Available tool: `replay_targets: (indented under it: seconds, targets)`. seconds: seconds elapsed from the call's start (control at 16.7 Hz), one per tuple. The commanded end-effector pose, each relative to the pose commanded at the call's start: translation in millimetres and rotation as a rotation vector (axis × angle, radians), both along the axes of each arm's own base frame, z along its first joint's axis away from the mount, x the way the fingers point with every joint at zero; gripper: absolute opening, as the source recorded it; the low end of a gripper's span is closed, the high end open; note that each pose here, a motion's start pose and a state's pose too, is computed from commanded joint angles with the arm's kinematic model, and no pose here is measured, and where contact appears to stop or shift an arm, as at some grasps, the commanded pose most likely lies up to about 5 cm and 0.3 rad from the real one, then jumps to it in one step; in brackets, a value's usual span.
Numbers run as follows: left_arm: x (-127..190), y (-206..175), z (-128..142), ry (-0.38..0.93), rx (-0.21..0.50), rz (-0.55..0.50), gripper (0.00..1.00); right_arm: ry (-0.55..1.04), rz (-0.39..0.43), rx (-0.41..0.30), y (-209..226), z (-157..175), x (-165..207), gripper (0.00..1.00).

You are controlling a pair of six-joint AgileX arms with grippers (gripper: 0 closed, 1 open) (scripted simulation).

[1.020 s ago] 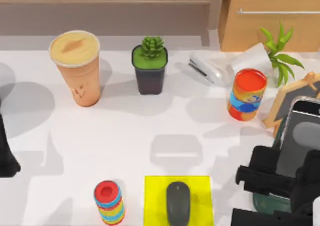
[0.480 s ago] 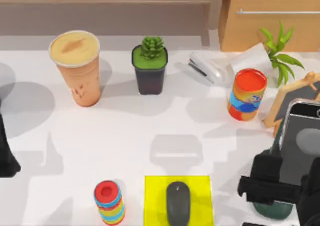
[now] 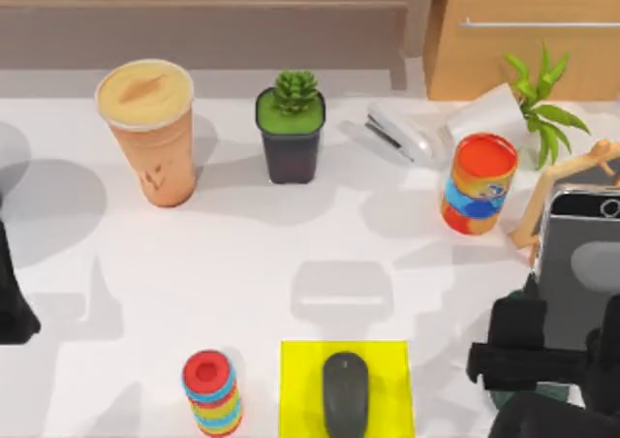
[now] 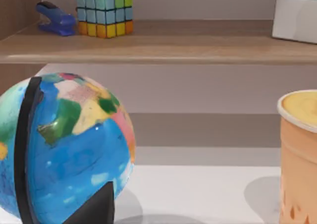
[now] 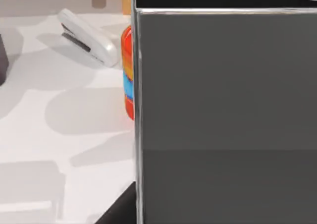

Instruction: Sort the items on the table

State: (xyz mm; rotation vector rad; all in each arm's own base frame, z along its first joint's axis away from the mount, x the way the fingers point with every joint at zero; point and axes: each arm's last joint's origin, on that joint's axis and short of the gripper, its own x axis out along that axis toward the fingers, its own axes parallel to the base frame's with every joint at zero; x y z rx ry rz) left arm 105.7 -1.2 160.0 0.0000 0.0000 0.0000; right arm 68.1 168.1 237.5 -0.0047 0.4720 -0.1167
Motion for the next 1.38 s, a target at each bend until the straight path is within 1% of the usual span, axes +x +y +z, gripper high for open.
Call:
replay_targets:
  seconds: [0.24,0.36,0.66,1.38]
  targets:
    - [0,0,0,0.0,0.0,0.0,1.0,-0.012,-0.123,0.005,0,-22,32,0.0]
    - [0,0,0,0.0,0.0,0.0,1.0,-0.012,-0.165,0.007,1,-28,42,0.0]
    - [0,0,0,0.0,0.0,0.0,1.0,-0.012,-0.173,0.008,1,-29,44,0.0]
    - [0,0,0,0.0,0.0,0.0,1.0,-0.012,-0.173,0.008,1,-29,44,0.9]
